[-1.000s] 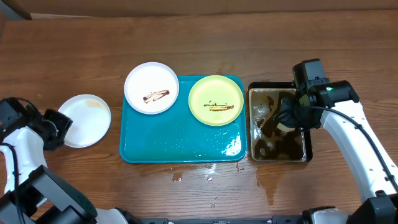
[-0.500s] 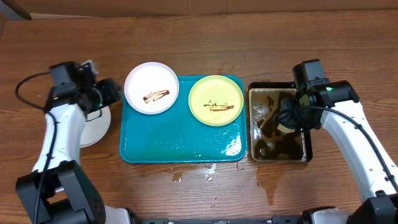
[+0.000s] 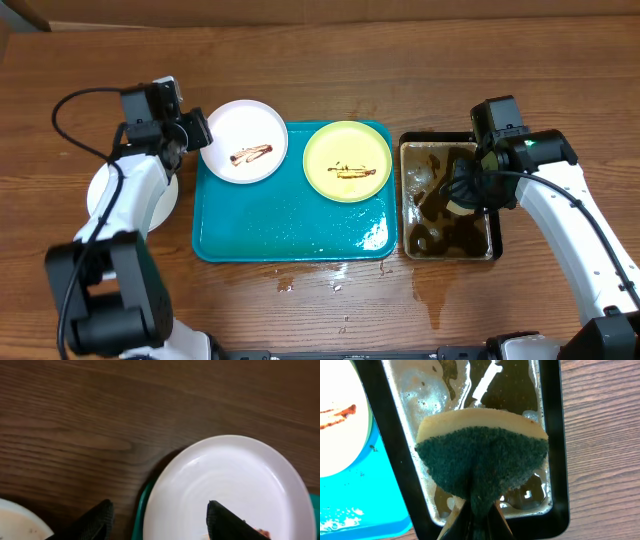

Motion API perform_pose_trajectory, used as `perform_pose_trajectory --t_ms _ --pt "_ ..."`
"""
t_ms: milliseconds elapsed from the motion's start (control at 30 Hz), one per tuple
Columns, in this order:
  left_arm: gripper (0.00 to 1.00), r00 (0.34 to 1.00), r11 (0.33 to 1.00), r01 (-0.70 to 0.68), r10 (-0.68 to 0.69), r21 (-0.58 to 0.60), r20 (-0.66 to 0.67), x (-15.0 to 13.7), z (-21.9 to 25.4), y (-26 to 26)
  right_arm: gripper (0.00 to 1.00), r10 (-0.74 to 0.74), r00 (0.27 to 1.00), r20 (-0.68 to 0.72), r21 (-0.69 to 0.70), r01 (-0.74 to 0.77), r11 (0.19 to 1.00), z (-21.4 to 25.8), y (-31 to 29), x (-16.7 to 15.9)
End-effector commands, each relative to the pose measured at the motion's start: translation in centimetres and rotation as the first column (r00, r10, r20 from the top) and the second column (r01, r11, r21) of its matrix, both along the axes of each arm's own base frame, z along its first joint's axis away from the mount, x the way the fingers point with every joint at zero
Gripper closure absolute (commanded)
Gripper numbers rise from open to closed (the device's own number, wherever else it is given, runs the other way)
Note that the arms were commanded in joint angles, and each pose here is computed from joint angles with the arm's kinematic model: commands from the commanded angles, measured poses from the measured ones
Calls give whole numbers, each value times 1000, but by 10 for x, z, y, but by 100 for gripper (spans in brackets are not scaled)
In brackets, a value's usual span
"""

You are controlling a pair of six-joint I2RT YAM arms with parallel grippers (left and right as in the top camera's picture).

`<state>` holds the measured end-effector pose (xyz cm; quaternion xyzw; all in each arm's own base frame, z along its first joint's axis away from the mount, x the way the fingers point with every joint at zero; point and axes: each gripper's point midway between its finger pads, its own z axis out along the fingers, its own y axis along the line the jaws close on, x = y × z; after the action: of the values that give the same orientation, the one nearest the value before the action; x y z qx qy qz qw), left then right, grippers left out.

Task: Clean dirty plates on tray and stack at the side
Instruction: 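Lower the white plate onto the table left of the tray and release, then grasp the back white plate with the left gripper and drag it forward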

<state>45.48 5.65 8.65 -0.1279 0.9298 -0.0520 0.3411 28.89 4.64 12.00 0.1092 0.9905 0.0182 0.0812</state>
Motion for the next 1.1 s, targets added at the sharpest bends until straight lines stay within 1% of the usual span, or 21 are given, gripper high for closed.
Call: perform_pose_trajectory --t_ms 0,133,200,233,400,433,567,633,700,733,800,933,1067 --pt "39 1000 1000 13 -13 19 -25 6 -17 1 96 5 1000 15 5 -5 1000 3 0 1" --pt "45 998 999 41 -42 -19 -46 7 -32 -7 96 5 1000 15 5 -5 1000 3 0 1" --pt "53 997 998 55 -57 -40 -51 7 -37 -11 96 5 1000 15 6 -5 1000 3 0 1" --pt "55 997 997 58 -60 -46 -56 7 -40 -12 96 5 1000 14 6 -5 1000 3 0 0" --pt "56 995 997 56 -60 -51 -83 5 -51 -12 96 5 1000 6 4 -5 1000 3 0 -2" --pt "57 995 997 56 -60 -52 -85 5 -52 -12 96 5 1000 4 4 -5 1000 3 0 -2" --pt "58 994 997 55 -60 -52 -88 4 -53 -12 96 5 1000 1 4 -5 1000 3 0 -3" --pt "63 994 997 56 -60 -52 -86 5 -53 -12 96 5 1000 1 4 -5 1000 3 0 -3" --pt "65 994 997 56 -60 -52 -87 5 -53 -12 96 5 1000 1 4 -5 1000 3 0 -3" --pt "68 994 997 56 -60 -53 -89 4 -54 -12 96 5 1000 1 4 -5 1000 3 0 -3" --pt "70 994 997 55 -60 -54 -94 4 -56 -12 96 5 1000 0 3 -5 1000 3 0 -3" --pt "79 993 997 49 -55 -61 -102 2 -57 -13 96 5 1000 1 4 -5 1000 3 0 -3" --pt "80 992 997 49 -55 -62 -111 0 -58 -13 96 4 1000 1 3 -4 1000 3 -1 -3"
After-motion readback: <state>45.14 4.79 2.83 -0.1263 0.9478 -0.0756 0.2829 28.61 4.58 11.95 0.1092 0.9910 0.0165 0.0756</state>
